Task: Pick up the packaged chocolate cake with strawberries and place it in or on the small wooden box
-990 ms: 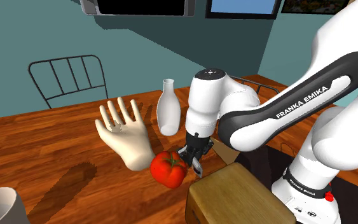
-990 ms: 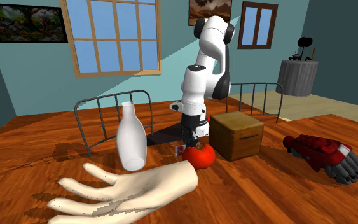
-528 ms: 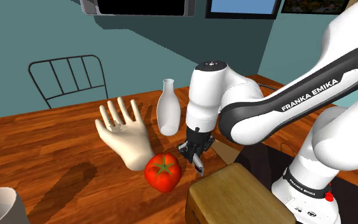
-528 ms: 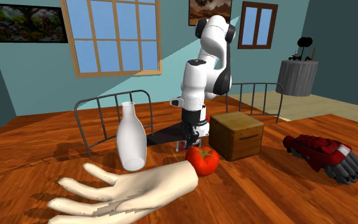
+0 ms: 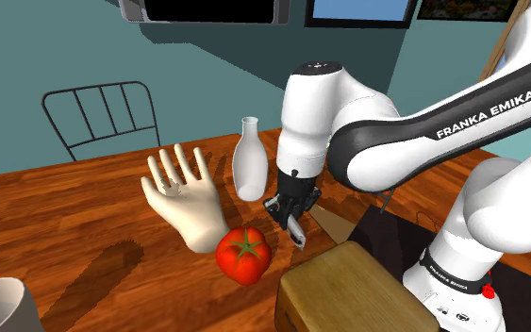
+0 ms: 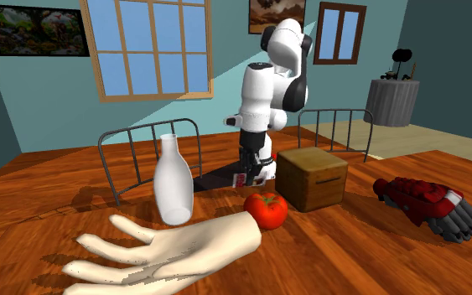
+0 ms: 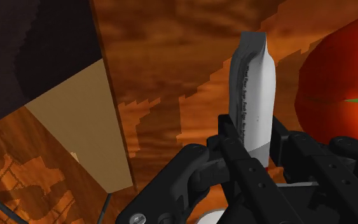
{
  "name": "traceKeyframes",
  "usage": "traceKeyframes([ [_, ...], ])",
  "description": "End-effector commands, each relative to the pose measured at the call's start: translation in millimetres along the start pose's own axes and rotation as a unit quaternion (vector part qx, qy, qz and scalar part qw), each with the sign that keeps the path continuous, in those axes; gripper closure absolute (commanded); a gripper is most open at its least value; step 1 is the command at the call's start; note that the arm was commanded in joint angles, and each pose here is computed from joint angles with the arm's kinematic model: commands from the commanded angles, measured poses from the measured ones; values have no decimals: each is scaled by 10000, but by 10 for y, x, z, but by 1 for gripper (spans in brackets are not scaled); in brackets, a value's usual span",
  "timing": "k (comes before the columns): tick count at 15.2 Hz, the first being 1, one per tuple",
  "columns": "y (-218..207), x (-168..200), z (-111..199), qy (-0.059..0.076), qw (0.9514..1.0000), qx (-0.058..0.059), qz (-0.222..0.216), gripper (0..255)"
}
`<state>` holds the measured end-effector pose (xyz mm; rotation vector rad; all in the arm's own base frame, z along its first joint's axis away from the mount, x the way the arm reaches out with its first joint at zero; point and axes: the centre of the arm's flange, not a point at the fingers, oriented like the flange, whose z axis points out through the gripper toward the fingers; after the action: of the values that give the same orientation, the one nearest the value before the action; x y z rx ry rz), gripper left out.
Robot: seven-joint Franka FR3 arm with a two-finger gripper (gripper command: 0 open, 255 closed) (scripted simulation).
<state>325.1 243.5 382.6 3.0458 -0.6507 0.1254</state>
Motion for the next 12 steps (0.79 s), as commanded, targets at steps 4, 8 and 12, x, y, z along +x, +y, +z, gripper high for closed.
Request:
traceKeyframes([
  [4,9,26,-266,-2,10000,-1,-1,255],
  [8,10,43,-477,-2,10000,-1,-1,255],
  [12,12,61,-687,-2,10000,-1,-1,255],
])
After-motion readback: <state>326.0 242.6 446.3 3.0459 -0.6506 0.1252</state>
